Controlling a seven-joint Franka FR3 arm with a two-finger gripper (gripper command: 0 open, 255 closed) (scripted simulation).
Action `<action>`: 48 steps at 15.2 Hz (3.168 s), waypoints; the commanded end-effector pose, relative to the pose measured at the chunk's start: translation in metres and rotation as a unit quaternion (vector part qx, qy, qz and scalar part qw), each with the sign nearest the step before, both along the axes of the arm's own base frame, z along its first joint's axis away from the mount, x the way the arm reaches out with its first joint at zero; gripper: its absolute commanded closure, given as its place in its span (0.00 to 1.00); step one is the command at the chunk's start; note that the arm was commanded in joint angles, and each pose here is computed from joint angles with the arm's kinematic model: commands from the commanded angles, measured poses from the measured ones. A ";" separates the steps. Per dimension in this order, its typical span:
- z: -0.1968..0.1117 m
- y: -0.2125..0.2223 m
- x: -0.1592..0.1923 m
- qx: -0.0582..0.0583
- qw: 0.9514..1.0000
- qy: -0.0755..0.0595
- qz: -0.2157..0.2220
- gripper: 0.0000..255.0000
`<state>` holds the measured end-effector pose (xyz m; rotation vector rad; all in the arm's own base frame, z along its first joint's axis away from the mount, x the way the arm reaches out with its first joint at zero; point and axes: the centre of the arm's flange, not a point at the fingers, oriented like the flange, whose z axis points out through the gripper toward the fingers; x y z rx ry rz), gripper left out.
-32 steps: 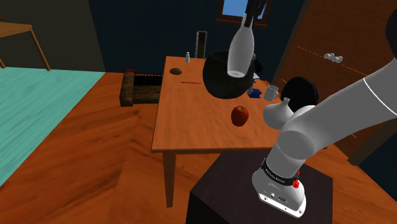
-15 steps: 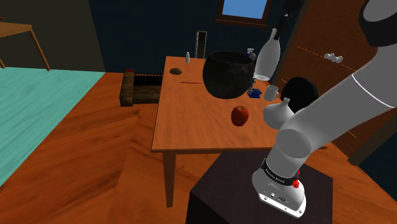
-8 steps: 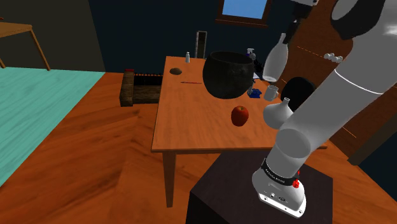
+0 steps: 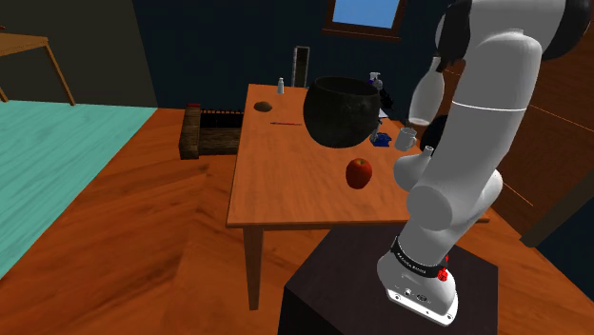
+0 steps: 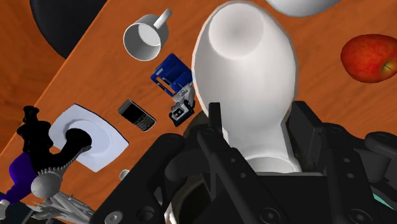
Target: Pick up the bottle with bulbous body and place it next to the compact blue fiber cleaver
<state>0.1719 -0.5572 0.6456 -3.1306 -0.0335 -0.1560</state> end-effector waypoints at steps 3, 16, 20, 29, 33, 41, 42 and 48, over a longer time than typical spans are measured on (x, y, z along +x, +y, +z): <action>-0.021 -0.007 -0.004 0.000 1.000 -0.001 0.002 1.00; -0.090 -0.007 -0.004 0.000 1.000 -0.001 0.002 1.00; -0.111 -0.007 -0.004 0.000 1.000 -0.001 0.002 1.00; -0.158 -0.007 -0.004 0.000 1.000 -0.001 0.002 1.00; -0.179 -0.007 -0.004 0.000 1.000 -0.001 0.002 1.00; -0.209 -0.007 -0.004 0.000 1.000 -0.001 0.002 1.00; -0.209 -0.007 -0.004 0.000 1.000 -0.001 0.002 1.00; -0.209 -0.007 -0.004 0.000 1.000 -0.001 0.002 0.00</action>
